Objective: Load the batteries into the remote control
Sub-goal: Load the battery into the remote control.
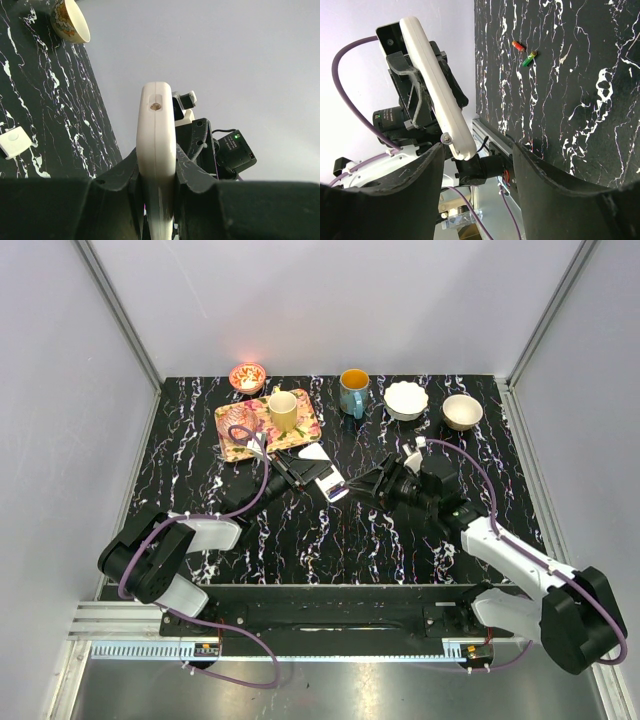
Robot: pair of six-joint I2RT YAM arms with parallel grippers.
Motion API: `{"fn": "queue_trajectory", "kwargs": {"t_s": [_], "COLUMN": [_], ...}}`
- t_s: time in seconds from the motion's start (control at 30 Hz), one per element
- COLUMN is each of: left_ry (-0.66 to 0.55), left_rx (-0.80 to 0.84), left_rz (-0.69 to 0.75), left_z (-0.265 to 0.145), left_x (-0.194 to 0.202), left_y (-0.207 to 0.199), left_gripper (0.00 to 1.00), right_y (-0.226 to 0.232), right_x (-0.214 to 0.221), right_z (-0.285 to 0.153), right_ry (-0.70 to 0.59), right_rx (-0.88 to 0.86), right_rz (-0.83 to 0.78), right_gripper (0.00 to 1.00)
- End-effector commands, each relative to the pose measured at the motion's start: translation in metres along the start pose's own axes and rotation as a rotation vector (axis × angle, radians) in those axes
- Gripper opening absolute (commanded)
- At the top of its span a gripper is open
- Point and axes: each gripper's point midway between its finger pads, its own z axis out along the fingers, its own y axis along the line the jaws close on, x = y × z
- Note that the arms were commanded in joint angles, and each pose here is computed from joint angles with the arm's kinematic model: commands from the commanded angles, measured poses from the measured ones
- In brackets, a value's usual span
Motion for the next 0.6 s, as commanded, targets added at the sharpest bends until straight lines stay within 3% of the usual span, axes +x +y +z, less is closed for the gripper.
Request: {"fn": "queue_trajectory", "kwargs": {"t_s": [0.0, 0.57], "left_ry": [-0.109, -0.107], "left_rx": [0.443, 0.458], "left_rz": [0.128, 0.132], "left_z": [-0.0143, -0.0164], "left_x": [-0.0208, -0.0204], "left_y": [-0.1116, -0.1174], "left_gripper": [0.00, 0.00], "right_y": [0.0300, 0.0305], "right_x": [-0.0057, -0.0111], "right_z": [-0.0062, -0.0010], "right_ry": [-0.017, -0.031], "right_rx": [-0.060, -0.054], "right_rz": [-0.045, -0.035], "right_gripper": [0.63, 0.62]}}
